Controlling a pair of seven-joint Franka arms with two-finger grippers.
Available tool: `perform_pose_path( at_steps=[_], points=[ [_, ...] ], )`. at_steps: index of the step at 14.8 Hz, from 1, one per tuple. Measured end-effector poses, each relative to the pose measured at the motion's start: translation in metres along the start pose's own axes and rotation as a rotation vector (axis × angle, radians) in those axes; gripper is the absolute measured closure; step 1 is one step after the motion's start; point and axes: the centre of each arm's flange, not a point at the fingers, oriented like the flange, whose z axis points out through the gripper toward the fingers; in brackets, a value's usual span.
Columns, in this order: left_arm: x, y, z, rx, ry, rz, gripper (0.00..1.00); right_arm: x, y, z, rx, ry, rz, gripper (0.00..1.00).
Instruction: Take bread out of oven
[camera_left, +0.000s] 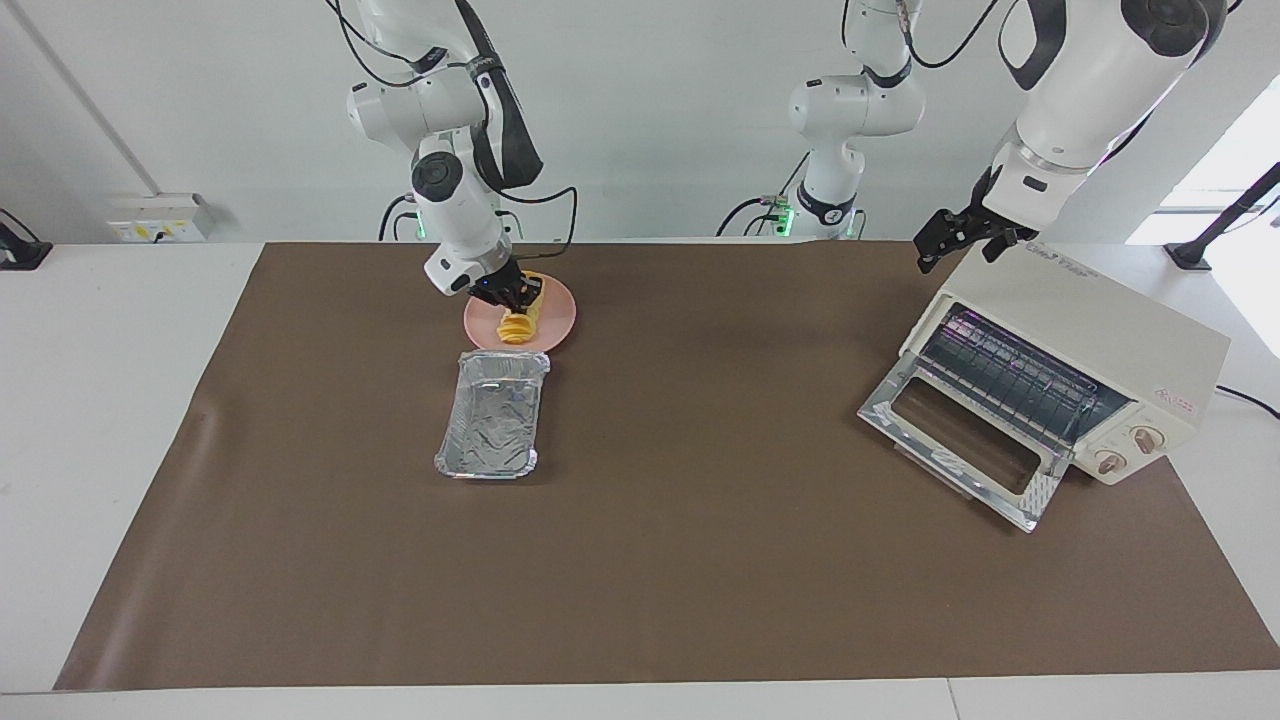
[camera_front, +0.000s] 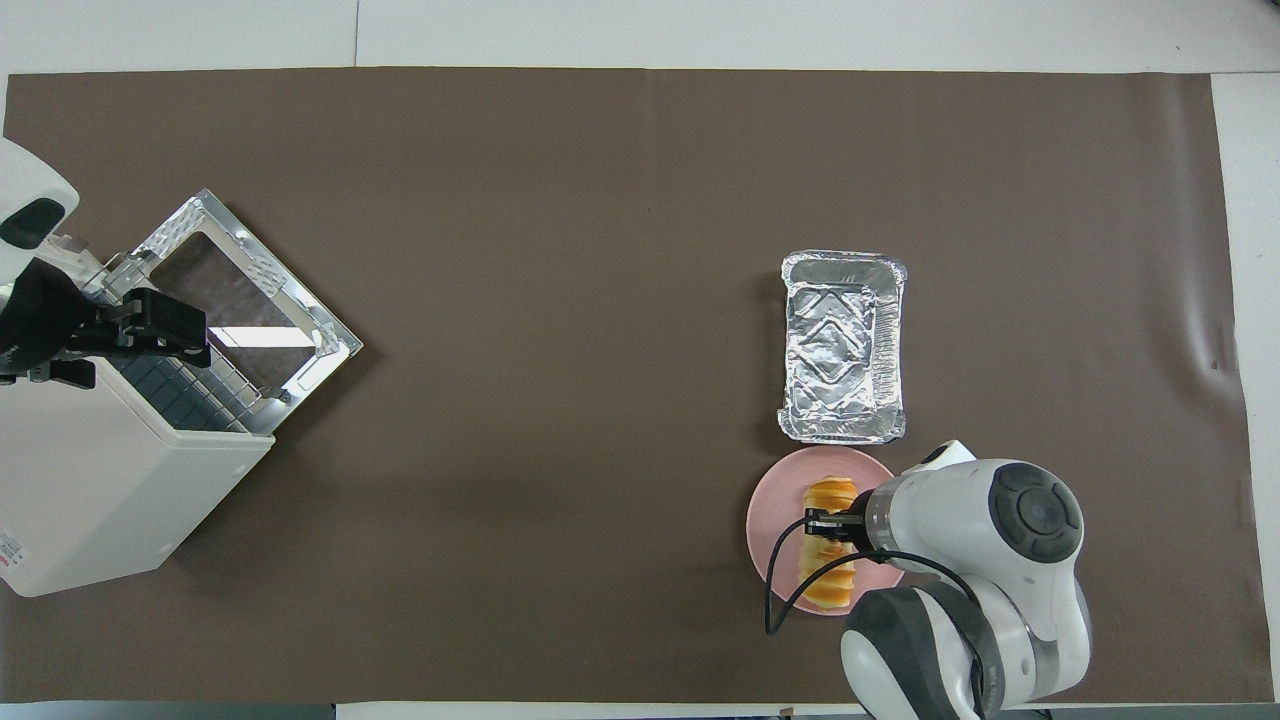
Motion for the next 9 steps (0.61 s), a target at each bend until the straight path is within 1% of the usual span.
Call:
perform_pose_path(
  at_steps=[1,2,4,5,6,7,9],
  points=[
    [0.000,0.000,0.000,0.000,0.000,0.000,0.00,0.000,0.000,0.000,0.000,0.001,0.000,0.87],
    [0.000,0.000,0.000,0.000,0.000,0.000,0.00,0.000,0.000,0.000,0.001,0.002,0.000,0.78],
    [0.000,0.000,0.000,0.000,0.000,0.000,0.00,0.002,-0.002,-0.003,0.004,0.007,-0.001,0.59],
    [0.000,0.000,0.000,0.000,0.000,0.000,0.00,0.005,-0.004,-0.006,0.007,0.013,-0.003,0.46],
    [0.000,0.000,0.000,0.000,0.000,0.000,0.00,0.010,-0.007,-0.011,0.013,0.020,-0.003,0.36],
    [0.000,0.000,0.000,0.000,0.000,0.000,0.00,0.016,-0.010,-0.020,0.020,0.022,-0.002,0.26],
    [0.000,0.000,0.000,0.000,0.000,0.000,0.00,0.031,-0.013,-0.050,0.036,0.004,0.013,0.07]
  ],
)
